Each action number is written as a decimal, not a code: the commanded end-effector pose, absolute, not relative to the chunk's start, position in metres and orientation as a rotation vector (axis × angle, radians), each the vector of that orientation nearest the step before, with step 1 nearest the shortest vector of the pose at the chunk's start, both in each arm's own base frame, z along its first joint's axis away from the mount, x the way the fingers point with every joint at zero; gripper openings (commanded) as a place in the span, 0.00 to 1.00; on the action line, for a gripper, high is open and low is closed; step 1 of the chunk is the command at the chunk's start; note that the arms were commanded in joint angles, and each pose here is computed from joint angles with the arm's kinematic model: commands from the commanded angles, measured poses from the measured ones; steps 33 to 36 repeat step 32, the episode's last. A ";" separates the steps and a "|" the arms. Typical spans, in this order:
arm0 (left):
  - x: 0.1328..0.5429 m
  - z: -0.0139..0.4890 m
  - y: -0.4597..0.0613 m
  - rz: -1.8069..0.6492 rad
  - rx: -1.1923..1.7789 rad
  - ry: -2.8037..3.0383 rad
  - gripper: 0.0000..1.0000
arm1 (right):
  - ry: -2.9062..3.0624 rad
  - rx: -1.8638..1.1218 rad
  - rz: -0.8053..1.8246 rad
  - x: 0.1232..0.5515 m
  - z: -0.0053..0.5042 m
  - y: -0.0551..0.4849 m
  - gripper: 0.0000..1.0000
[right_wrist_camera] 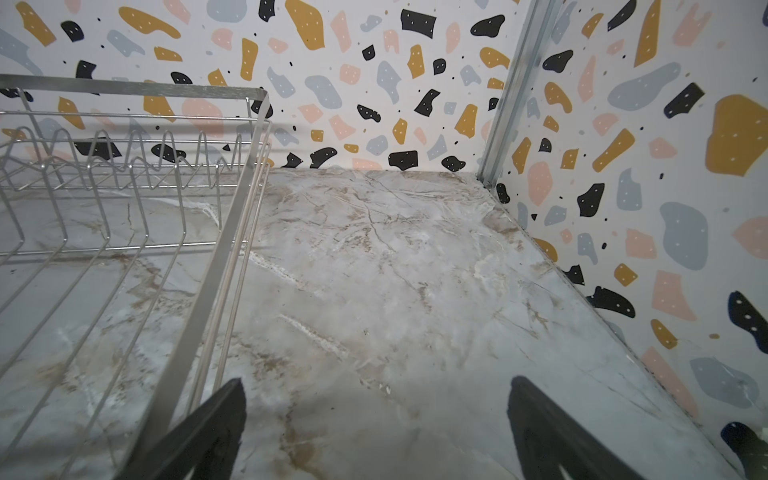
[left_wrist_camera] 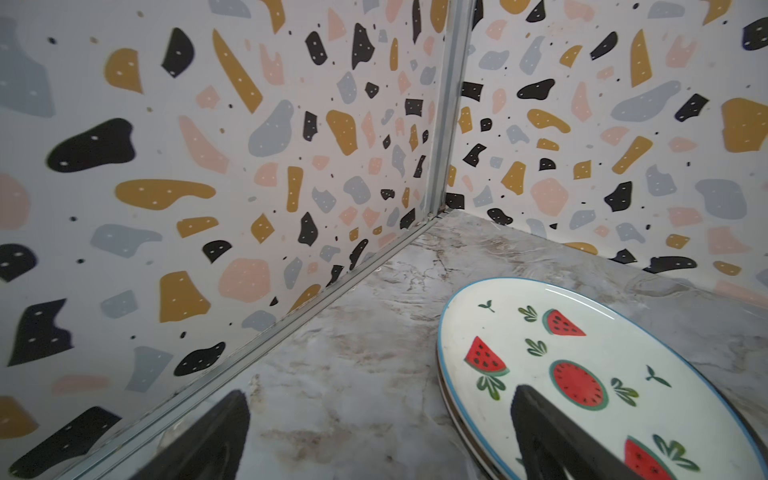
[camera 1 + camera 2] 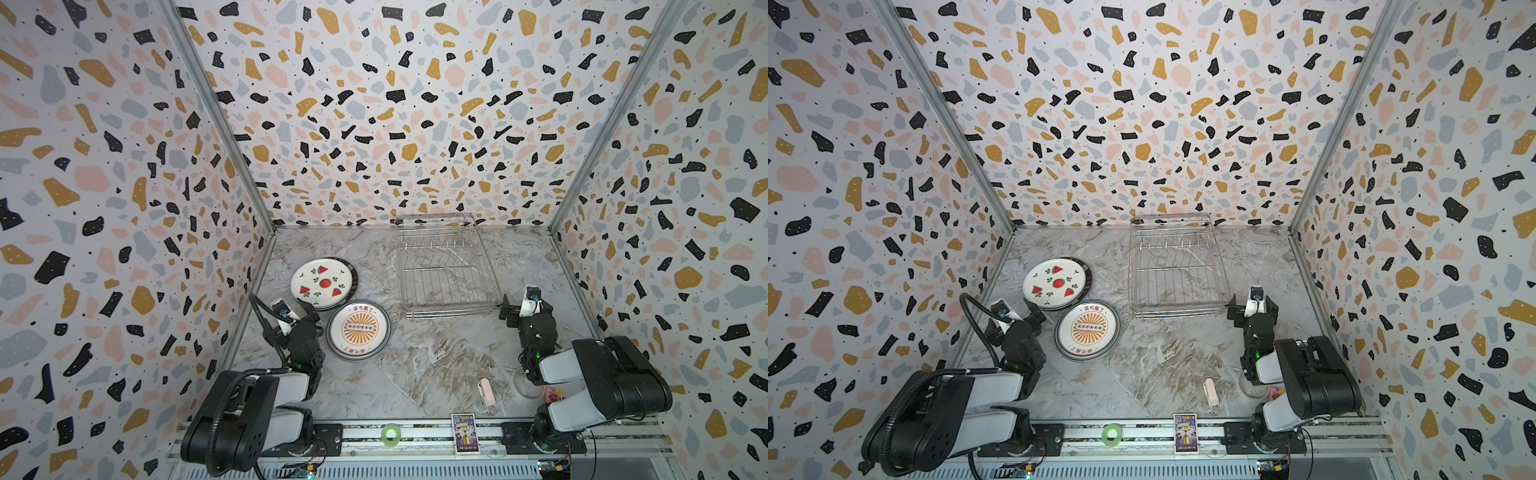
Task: Unload the plates from the dish rack
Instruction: Reset both arms
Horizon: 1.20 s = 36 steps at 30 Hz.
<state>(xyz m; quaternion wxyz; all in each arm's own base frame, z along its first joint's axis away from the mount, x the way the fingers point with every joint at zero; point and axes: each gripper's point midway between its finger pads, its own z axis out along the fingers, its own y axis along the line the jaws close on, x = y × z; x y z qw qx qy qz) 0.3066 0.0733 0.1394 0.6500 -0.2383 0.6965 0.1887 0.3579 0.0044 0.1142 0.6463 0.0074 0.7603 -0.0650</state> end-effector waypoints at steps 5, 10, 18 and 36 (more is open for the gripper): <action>0.315 0.145 0.061 0.356 -0.454 1.538 0.99 | 1.693 0.023 -0.142 0.363 0.126 0.004 0.99; 0.328 0.138 0.057 0.372 -0.416 1.599 1.00 | 1.689 0.023 -0.143 0.363 0.127 0.004 0.99; 0.332 0.135 0.055 0.374 -0.409 1.627 1.00 | 1.691 0.023 -0.143 0.363 0.127 0.004 0.99; 0.328 0.138 0.055 0.368 -0.411 1.611 1.00 | 1.698 0.019 -0.127 0.365 0.125 0.004 0.99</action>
